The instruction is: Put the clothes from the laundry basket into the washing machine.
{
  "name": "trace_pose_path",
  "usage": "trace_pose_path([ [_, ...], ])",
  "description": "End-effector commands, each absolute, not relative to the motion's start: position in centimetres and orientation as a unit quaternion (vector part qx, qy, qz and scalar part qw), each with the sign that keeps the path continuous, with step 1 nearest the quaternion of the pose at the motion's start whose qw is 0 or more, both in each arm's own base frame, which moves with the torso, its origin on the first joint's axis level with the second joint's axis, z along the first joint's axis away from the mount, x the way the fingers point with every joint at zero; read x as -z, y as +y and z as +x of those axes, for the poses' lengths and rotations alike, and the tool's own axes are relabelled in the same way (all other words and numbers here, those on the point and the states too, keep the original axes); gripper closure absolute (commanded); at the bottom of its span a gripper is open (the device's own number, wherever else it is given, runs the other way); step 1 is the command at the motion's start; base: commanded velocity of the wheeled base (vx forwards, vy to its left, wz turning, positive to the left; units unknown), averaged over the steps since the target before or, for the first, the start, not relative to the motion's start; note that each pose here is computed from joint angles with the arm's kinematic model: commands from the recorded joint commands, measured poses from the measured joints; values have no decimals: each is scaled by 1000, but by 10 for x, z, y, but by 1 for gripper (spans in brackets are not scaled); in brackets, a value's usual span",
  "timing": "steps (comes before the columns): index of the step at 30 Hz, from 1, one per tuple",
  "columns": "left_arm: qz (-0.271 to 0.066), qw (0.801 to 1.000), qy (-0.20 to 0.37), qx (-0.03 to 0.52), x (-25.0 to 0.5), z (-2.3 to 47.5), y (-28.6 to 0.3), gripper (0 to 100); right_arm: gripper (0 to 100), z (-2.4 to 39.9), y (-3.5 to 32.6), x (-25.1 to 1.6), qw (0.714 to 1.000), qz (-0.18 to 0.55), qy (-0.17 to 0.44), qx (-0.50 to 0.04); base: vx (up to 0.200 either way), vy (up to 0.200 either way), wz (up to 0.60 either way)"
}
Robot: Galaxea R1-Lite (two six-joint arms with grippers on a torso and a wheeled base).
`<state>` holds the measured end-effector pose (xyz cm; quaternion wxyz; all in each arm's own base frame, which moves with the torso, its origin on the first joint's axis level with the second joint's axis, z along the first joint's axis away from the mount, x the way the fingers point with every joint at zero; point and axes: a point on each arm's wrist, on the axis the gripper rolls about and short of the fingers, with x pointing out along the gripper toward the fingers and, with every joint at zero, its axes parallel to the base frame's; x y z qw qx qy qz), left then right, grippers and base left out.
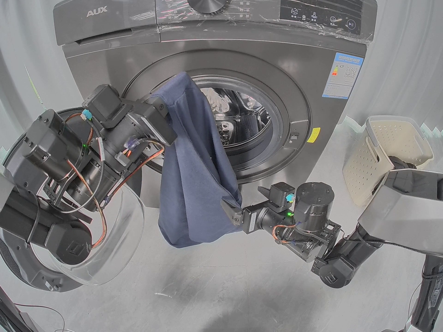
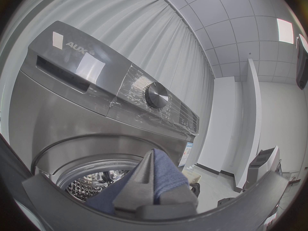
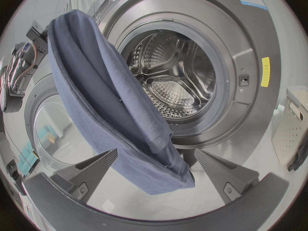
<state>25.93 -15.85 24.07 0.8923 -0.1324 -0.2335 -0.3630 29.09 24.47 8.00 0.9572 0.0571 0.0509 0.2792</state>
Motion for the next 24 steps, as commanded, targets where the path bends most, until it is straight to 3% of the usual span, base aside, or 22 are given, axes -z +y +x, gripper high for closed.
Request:
trace_pose_path([
  [1, -133, 892, -236, 363, -242, 258, -158, 100, 0, 298, 251, -69, 956, 51, 53, -286, 0, 0, 0],
  [24, -132, 895, -229, 359, -237, 263, -158, 100, 0, 266, 276, -60, 910, 59, 40, -409, 0, 0, 0],
])
